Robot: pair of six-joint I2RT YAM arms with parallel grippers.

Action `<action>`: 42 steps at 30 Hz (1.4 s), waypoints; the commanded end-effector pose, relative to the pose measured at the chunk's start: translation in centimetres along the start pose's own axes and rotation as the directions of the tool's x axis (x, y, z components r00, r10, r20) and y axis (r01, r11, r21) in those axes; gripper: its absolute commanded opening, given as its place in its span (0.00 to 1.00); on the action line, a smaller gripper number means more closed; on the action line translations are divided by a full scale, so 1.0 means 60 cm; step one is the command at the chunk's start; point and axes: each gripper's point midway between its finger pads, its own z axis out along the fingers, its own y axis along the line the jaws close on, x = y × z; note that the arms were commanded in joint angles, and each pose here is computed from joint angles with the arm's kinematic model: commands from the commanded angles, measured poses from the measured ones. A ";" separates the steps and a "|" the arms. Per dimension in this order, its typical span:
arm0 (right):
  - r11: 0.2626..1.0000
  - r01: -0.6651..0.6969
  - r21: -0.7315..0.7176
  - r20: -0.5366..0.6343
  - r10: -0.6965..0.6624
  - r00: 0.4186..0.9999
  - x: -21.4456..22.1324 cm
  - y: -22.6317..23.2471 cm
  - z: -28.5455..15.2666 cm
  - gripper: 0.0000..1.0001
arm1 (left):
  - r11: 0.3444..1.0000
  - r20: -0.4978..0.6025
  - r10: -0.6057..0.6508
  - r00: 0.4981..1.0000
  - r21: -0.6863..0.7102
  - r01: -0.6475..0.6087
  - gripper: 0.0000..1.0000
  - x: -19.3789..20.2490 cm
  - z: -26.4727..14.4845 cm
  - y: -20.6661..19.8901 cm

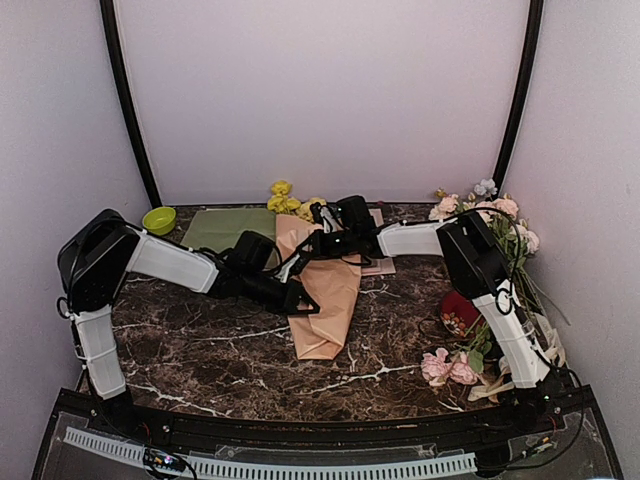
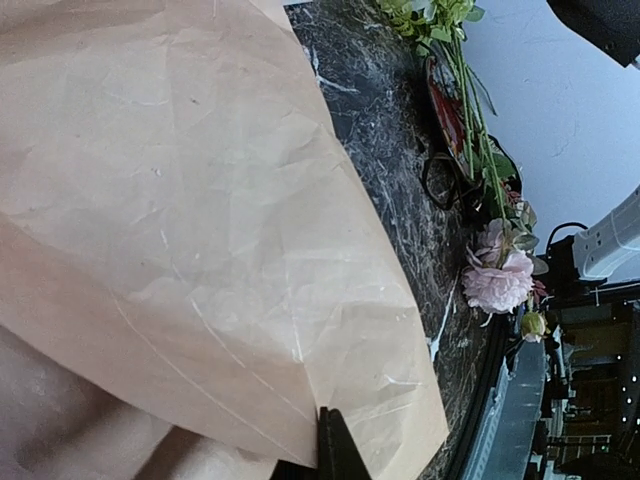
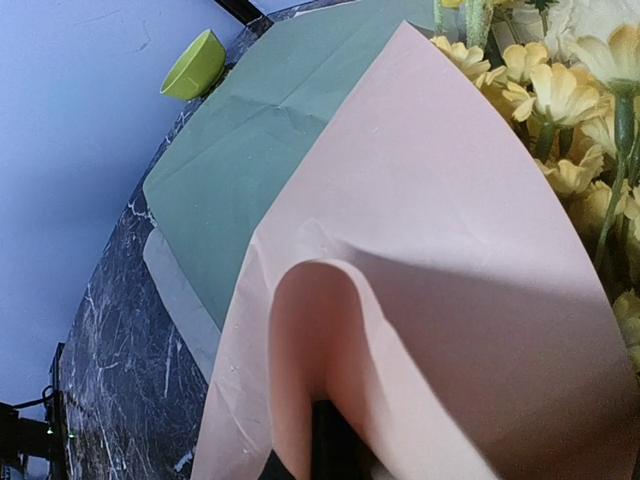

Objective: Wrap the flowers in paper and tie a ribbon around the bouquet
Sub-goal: Pass from the right arm to the left

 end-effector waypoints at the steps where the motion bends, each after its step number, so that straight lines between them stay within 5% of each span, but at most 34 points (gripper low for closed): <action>1: 0.999 -0.003 0.044 -0.048 0.005 0.999 0.017 -0.004 -0.013 0.00 | 0.999 0.055 0.034 0.998 0.023 -0.035 0.00 -0.024 -0.021 -0.025; 5: 1.000 0.019 0.014 -0.022 -0.019 1.000 -0.012 0.012 -0.034 0.00 | 0.994 0.066 -0.021 0.998 -0.107 0.027 0.00 0.004 -0.045 0.028; 11: 0.999 0.035 -0.026 0.059 -0.033 0.998 -0.079 0.025 -0.084 0.00 | 0.981 -0.004 -0.167 0.986 -0.100 0.165 0.00 0.050 -0.031 0.083; 19: 0.999 0.035 -0.018 0.138 -0.032 0.990 -0.149 0.013 -0.130 0.24 | 0.944 -0.032 -0.311 0.950 -0.124 0.305 0.00 0.079 -0.023 0.133; 25: 0.998 0.062 -0.027 0.207 -0.055 0.977 -0.220 0.047 -0.197 0.28 | 0.933 -0.016 -0.333 0.943 -0.152 0.327 0.00 0.086 -0.027 0.145; 32: 0.992 0.069 0.108 0.118 -0.082 0.990 -0.116 0.072 -0.268 0.33 | 0.927 0.008 -0.346 0.938 -0.148 0.344 0.00 0.084 -0.030 0.147; 37: 0.972 -0.065 0.226 -0.009 0.068 0.998 0.029 0.016 -0.297 0.39 | 0.929 0.013 -0.346 0.938 -0.136 0.345 0.00 0.084 -0.029 0.144; 42: 0.977 -0.104 0.186 -0.051 0.115 0.992 0.079 -0.001 -0.282 0.43 | 0.929 0.015 -0.346 0.938 -0.133 0.345 0.00 0.084 -0.031 0.143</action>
